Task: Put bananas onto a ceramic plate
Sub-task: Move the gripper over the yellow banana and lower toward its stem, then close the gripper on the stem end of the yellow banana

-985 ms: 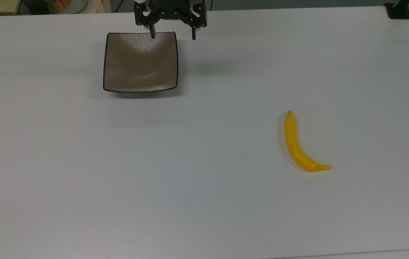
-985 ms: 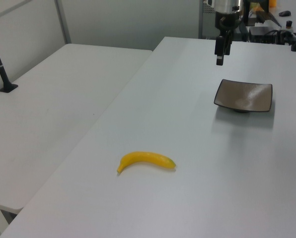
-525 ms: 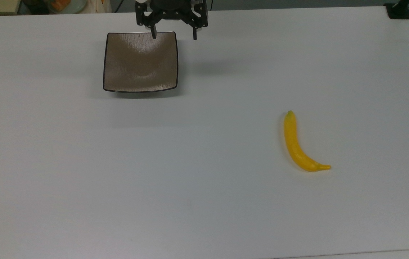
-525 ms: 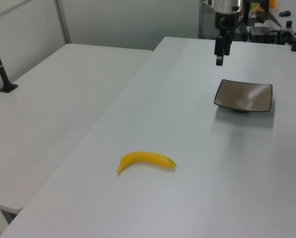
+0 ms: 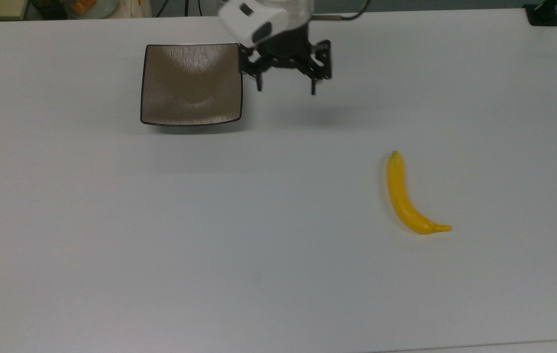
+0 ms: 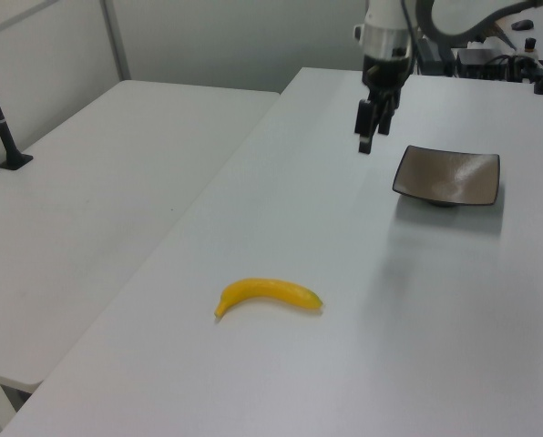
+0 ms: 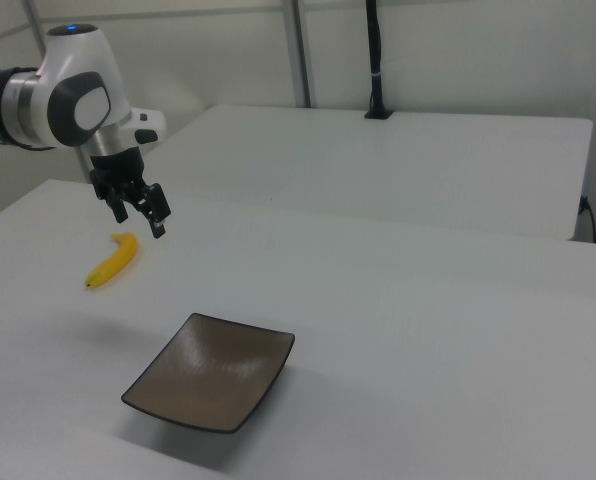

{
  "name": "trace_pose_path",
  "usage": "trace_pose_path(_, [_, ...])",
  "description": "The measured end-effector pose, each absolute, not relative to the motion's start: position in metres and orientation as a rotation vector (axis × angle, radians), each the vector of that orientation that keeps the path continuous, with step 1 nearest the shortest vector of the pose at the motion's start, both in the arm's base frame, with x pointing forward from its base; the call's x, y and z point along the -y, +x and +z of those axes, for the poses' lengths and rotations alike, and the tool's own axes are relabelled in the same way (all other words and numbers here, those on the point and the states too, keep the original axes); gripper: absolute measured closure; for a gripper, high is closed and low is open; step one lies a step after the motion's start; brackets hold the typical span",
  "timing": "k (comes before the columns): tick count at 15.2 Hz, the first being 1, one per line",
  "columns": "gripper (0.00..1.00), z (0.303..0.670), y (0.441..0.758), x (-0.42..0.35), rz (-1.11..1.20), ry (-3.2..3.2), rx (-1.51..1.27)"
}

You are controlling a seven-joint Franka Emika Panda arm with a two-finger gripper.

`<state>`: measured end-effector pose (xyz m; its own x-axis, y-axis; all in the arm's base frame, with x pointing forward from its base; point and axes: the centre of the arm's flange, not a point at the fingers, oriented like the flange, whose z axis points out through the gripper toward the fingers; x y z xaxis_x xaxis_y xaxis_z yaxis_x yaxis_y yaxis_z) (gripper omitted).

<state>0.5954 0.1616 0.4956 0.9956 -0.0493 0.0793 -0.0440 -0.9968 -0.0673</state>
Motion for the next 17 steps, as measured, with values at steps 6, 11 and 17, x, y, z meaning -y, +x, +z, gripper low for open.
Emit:
trace_pose_path(6, [0.00, 0.458, 0.621, -0.245, -0.211, -3.023, -0.113])
trace_pose_path(11, [0.00, 0.421, 0.634, -0.303, -0.277, -2.976, -0.021])
trace_pose_path(17, [0.00, 0.367, 0.645, -0.344, -0.414, -2.952, -0.010])
